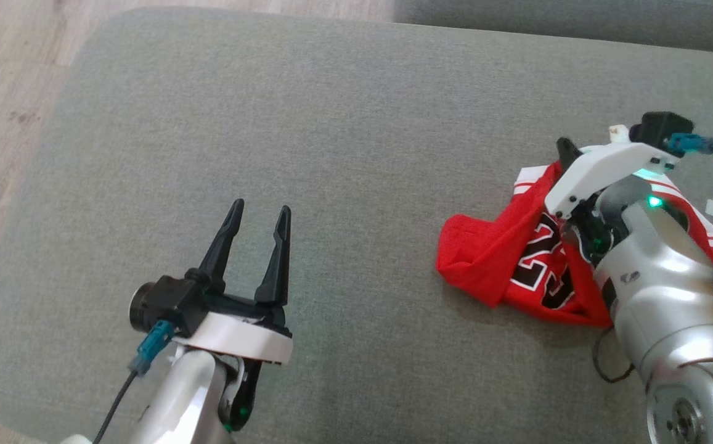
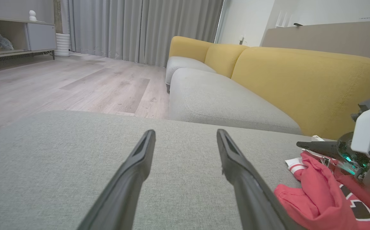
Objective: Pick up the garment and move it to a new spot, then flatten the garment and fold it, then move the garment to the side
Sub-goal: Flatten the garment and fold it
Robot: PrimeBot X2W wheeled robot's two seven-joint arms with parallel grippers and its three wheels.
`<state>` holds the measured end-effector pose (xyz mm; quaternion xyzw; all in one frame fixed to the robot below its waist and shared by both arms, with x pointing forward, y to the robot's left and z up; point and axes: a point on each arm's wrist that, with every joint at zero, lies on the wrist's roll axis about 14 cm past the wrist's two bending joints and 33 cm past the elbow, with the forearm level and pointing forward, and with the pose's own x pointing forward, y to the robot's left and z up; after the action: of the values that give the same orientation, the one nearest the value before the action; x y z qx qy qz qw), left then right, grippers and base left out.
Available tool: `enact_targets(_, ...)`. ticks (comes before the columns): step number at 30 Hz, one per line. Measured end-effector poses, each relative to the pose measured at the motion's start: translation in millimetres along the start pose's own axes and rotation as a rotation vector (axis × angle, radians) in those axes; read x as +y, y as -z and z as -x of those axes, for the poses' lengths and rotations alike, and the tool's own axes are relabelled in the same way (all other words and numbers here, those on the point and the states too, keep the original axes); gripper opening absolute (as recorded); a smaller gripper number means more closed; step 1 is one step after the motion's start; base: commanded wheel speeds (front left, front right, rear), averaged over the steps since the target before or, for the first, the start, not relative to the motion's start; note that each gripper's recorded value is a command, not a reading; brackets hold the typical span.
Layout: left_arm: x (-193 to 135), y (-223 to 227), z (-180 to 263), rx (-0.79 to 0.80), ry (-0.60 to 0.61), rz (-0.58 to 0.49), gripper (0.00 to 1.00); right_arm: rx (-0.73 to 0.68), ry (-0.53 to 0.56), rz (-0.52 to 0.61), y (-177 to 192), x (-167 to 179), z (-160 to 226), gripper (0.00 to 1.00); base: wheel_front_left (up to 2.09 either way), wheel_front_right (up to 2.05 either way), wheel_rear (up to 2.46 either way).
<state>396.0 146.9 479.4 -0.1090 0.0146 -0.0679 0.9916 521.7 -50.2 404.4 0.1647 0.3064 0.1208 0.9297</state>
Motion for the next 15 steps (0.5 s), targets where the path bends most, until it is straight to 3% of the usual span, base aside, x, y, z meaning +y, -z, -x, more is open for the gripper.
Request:
enact_targets(5,6.0,-1.8,3.9,-0.004,-0.020,-0.002,1.00,-0.109,-0.040,0.044,-31.7,19.8,-5.8,0.00,0.00,0.00,0.00)
enact_targets(10,8.7,-6.7,7.0,-0.017,-0.030,-0.005,1.00,-0.328,-0.175,0.179,-93.1,74.7,1.4,0.00,0.00,0.00,0.00)
enact_targets(15,3.6,-16.7,3.1,-0.049,-0.013,-0.009,1.00,-0.466,-0.265,0.311,-113.0,104.0,22.7,0.00,0.00,0.00,0.00)
